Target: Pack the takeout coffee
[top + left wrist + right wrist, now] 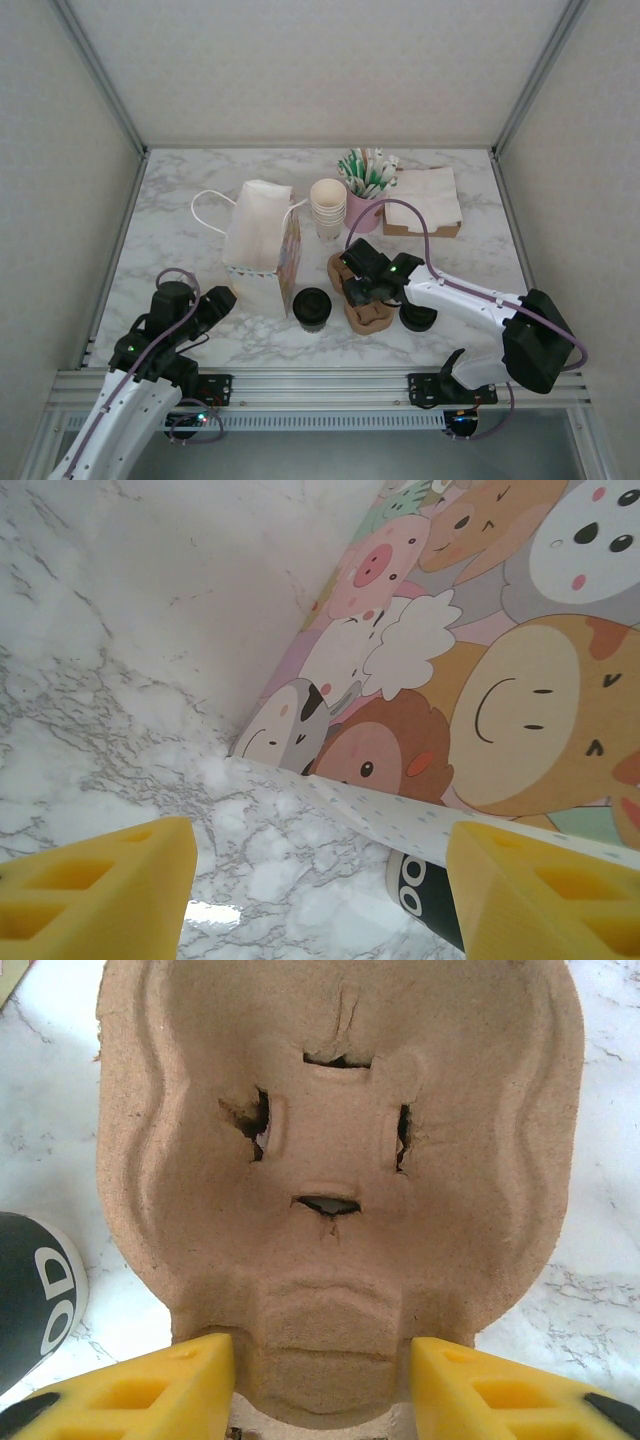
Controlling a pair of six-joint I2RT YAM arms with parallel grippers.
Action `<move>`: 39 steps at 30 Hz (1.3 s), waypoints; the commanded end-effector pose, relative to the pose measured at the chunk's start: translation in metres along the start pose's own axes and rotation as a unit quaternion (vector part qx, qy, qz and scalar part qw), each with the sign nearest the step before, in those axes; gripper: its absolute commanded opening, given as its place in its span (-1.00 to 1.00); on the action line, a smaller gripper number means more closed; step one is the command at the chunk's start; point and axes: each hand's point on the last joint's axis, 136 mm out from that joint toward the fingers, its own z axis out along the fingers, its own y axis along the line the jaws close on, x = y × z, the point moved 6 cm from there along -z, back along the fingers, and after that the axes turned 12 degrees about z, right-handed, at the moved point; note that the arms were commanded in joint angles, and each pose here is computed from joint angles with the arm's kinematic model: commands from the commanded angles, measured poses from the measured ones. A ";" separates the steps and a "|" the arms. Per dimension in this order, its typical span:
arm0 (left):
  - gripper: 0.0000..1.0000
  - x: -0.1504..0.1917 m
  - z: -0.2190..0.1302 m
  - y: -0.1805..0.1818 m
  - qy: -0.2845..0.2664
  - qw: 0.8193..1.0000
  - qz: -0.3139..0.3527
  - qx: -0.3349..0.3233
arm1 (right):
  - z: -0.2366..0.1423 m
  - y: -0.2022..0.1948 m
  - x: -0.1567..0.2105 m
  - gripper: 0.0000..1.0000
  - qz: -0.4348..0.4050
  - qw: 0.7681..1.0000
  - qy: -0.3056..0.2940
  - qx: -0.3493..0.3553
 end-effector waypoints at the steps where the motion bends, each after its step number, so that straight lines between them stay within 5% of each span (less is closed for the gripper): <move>1: 0.34 -0.006 -0.007 -0.006 -0.012 1.000 0.005 0.006 | 0.001 0.001 -0.006 -0.04 0.003 1.000 -0.005 0.000; 21: 0.34 -0.005 -0.007 -0.006 -0.013 1.000 0.003 0.006 | -0.019 -0.004 -0.009 -0.24 0.029 0.999 -0.028 -0.004; 39: 0.34 -0.006 -0.009 -0.007 -0.016 1.000 0.004 0.006 | -0.013 -0.001 -0.009 -0.12 0.054 0.998 -0.023 -0.010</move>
